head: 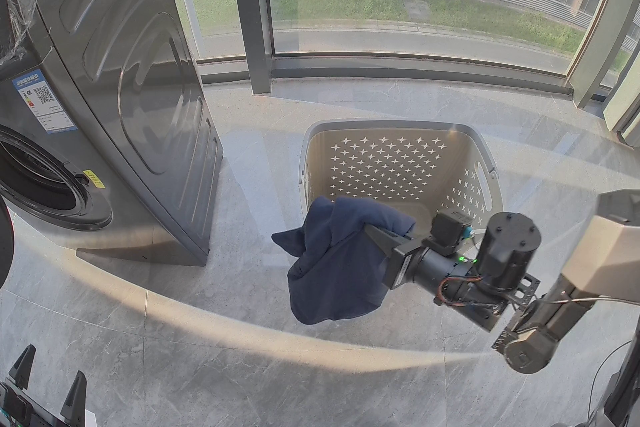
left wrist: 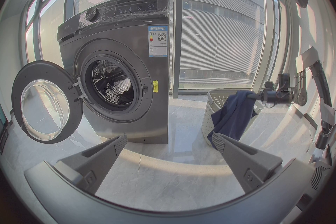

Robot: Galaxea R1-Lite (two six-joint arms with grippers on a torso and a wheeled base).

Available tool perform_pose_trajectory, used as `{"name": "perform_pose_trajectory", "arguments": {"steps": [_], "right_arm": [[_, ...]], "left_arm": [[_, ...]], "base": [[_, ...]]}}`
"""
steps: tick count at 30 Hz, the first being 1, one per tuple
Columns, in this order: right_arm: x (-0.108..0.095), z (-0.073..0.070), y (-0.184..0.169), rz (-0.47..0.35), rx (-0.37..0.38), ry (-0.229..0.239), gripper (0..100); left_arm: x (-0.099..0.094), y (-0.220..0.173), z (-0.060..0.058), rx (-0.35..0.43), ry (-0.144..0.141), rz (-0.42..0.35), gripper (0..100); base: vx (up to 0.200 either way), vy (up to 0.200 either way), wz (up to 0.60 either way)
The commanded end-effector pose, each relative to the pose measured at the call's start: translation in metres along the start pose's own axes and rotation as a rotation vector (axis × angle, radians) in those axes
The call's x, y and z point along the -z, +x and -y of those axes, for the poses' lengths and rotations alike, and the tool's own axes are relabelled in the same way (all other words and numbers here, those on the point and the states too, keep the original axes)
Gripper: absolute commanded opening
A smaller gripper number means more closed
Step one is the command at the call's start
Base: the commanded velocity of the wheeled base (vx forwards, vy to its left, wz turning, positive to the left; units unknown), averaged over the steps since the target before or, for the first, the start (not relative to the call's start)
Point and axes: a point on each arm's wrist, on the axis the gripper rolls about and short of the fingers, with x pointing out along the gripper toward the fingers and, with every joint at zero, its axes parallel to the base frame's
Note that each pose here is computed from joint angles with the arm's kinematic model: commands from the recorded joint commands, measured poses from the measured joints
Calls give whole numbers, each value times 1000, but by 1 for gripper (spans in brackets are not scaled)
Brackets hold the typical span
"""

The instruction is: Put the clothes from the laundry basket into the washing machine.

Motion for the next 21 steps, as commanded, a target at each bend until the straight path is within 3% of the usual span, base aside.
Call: {"name": "perform_pose_trajectory", "arguments": {"steps": [1, 4, 16, 21], "right_arm": [[-73, -19, -53, 115, -63, -12, 0], [-81, -20, -62, 112, -58, -16, 0], [-76, -22, -67, 104, -59, -19, 0], [-78, -22, -68, 116, -61, -17, 0]], "left_arm": [[5, 0, 0, 0, 1, -5, 100], [5, 0, 0, 0, -1, -6, 100], [5, 0, 0, -2, -7, -6, 100], [5, 0, 0, 0, -7, -6, 100]], "base": [[0, 0, 0], [-200, 0, 0], [-200, 0, 0], [0, 0, 0]]}}
